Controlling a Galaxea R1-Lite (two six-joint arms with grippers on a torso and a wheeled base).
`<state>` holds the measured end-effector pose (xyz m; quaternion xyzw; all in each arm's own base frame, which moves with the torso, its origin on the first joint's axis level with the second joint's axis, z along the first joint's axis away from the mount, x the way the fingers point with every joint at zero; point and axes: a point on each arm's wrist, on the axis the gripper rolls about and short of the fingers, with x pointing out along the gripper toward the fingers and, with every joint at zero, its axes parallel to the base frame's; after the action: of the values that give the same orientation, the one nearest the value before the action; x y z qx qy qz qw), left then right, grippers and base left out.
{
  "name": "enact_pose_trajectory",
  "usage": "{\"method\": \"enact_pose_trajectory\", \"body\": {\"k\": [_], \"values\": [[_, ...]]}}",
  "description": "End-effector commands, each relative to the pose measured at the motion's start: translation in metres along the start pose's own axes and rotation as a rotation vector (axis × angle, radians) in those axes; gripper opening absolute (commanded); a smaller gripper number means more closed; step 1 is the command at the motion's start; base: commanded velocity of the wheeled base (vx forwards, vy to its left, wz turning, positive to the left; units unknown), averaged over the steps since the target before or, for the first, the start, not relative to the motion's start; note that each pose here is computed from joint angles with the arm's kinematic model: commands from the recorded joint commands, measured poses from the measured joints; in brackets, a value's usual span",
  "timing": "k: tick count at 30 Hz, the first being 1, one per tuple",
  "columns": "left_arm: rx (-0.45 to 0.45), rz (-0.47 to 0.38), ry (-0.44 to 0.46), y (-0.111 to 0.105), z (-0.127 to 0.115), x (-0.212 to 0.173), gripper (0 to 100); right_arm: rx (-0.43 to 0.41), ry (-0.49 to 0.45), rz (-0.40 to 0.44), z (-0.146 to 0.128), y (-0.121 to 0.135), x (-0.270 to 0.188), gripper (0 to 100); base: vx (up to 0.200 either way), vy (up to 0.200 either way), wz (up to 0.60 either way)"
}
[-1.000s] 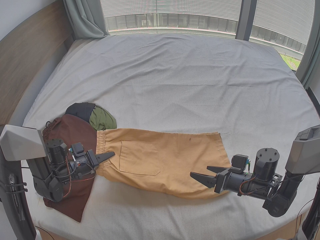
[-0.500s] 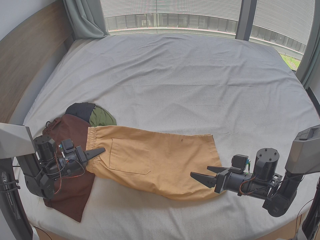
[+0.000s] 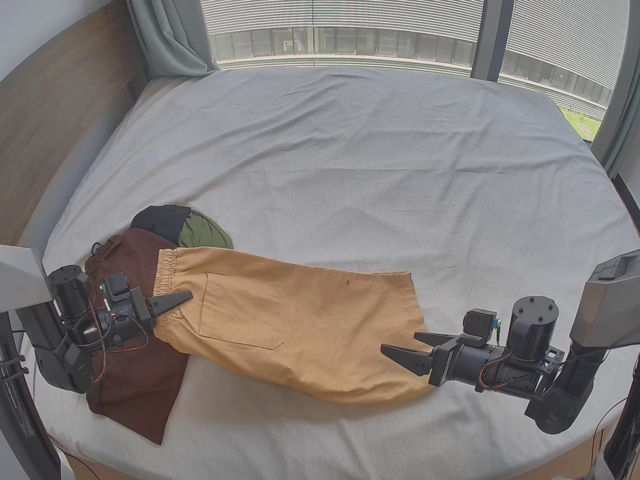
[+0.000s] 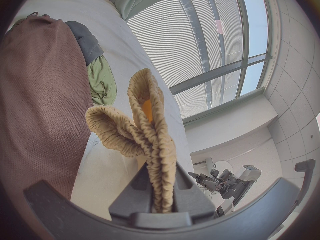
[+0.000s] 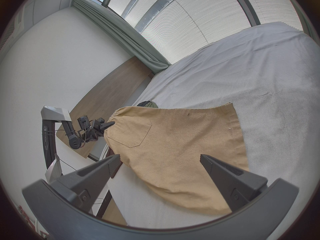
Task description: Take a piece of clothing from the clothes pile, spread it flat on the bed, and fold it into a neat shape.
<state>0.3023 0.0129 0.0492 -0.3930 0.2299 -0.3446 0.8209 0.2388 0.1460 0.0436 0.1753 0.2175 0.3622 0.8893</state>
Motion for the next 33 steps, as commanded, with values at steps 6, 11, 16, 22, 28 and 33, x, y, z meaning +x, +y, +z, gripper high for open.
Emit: {"method": "enact_pose_trajectory", "body": {"k": [6,11,16,22,28,33], "values": [[0.011,-0.013,-0.009,-0.003,0.006,-0.010,0,-0.001,-0.001,0.001,0.000,0.000,0.000,100,0.000,0.000,0.00],[0.013,-0.017,-0.004,-0.002,0.006,-0.012,0,-0.001,0.003,0.002,-0.001,0.001,0.000,100,0.000,0.000,0.00],[0.013,-0.018,-0.003,-0.002,0.006,-0.012,0,-0.001,0.001,0.002,0.000,0.000,0.000,100,0.000,0.000,0.00],[0.016,-0.019,-0.002,-0.002,0.006,-0.012,0,-0.001,0.001,0.002,0.000,0.000,0.000,100,0.000,0.000,0.00],[0.044,-0.032,0.015,-0.005,0.003,-0.006,0,-0.001,0.001,0.002,0.000,0.000,0.001,100,0.000,0.000,0.00],[0.060,-0.048,0.037,-0.011,-0.002,0.003,0,0.000,0.000,0.002,0.000,0.000,0.000,100,0.000,0.000,0.00]]}}
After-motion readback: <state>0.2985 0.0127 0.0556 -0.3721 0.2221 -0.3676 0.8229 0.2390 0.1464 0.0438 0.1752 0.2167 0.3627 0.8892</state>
